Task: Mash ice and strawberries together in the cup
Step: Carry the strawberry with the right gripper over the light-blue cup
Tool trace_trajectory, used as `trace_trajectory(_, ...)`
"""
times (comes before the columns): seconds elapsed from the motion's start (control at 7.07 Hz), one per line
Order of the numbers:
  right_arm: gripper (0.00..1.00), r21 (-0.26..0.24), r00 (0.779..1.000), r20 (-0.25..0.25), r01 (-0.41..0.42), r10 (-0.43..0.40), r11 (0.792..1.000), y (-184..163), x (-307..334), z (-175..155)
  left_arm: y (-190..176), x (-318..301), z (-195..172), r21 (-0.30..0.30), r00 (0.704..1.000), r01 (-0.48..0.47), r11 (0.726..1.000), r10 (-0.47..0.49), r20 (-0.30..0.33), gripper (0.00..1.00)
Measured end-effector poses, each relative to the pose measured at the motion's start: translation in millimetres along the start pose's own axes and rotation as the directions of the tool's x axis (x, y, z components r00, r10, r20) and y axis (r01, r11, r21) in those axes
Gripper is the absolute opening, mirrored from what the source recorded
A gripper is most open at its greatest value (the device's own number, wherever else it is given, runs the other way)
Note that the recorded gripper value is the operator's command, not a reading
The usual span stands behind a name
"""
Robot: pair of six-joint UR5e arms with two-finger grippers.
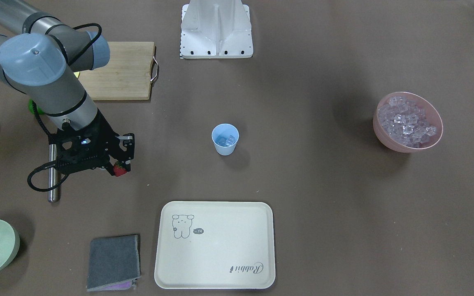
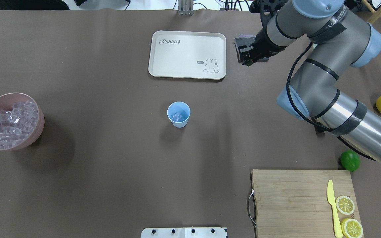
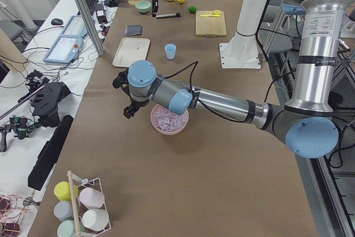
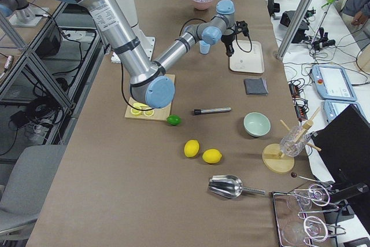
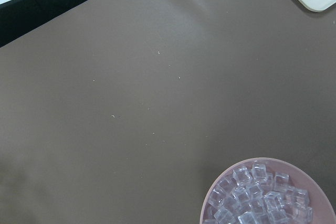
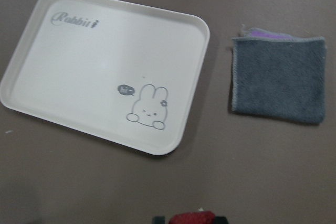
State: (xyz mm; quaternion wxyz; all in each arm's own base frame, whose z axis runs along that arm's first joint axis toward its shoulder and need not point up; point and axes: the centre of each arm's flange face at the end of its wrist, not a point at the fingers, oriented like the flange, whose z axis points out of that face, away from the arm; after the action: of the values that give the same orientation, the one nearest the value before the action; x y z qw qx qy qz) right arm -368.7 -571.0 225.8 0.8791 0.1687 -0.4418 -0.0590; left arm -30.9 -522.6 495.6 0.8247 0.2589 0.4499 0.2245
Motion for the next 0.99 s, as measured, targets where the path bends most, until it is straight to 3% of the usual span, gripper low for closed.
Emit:
trace_trajectory(0.57, 0.0, 0.043, 0.986, 0.118, 0.111, -0.115, 0.993, 16, -74, 6, 23, -4, 7, -0.013, 0.998, 0.038, 0.999, -0.038, -0.041, 0.97)
trace_trajectory(0.99, 0.0, 0.05, 0.973, 0.16, 0.158, -0.165, 0.986, 37, -120, 14, 56, -4, 12, -0.026, 0.996, 0.064, 0.998, -0.066, -0.064, 0.97)
